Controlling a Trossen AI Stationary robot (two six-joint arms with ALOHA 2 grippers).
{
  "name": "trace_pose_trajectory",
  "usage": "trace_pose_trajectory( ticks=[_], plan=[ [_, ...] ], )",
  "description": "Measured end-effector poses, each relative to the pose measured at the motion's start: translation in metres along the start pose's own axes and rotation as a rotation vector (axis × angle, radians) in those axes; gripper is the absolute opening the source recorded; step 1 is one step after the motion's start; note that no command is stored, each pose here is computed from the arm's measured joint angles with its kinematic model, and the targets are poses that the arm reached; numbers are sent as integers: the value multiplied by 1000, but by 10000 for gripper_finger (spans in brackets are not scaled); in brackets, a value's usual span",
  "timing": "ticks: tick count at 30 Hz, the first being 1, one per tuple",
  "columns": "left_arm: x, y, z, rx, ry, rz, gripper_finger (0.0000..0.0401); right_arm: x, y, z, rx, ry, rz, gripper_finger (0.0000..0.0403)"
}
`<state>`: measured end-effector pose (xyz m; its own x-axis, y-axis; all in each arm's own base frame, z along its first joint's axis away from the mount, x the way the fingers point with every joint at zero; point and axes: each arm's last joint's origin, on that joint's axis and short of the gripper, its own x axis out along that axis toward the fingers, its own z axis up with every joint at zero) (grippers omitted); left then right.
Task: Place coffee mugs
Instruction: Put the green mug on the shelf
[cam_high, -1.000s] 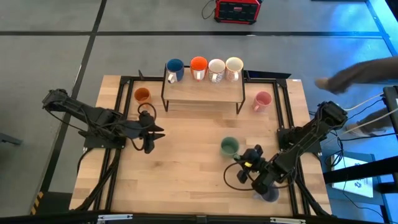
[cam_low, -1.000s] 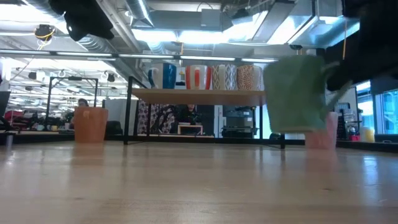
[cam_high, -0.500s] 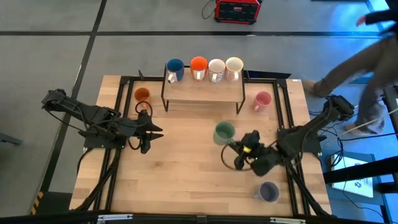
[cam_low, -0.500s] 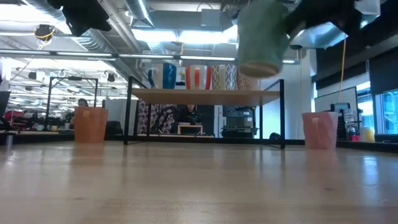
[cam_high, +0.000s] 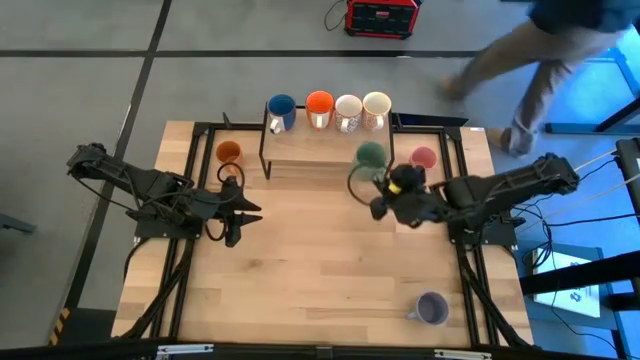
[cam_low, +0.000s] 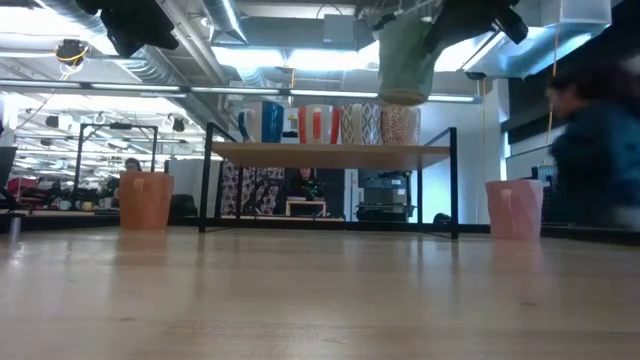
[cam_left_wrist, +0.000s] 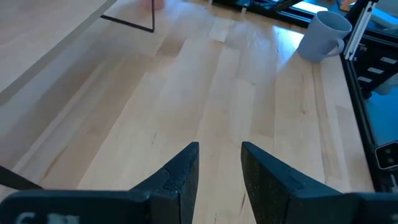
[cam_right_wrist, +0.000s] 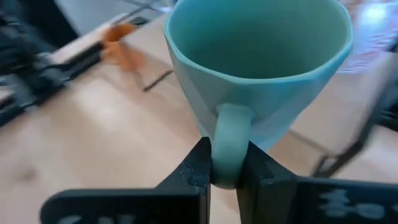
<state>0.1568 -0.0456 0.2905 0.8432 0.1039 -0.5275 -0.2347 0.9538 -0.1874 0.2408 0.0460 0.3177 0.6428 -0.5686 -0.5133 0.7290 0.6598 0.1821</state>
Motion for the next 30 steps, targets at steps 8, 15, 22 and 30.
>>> trace_pose_trajectory(
  ticks=[8, 15, 22, 30],
  plan=[
    [0, 0, 0, 0, -3, 6, 114, 24, -22, 15, 82, 13, -158, 23],
    [0, 0, 0, 0, -3, 7, 114, 44, -26, 15, 75, 59, -214, 23],
    [0, 0, 0, -1, -4, 8, 114, 58, -25, 11, 62, 78, -254, 23],
    [0, 0, 0, -2, -6, 9, 114, 69, -28, 9, 63, 85, -298, 23]
  ],
)
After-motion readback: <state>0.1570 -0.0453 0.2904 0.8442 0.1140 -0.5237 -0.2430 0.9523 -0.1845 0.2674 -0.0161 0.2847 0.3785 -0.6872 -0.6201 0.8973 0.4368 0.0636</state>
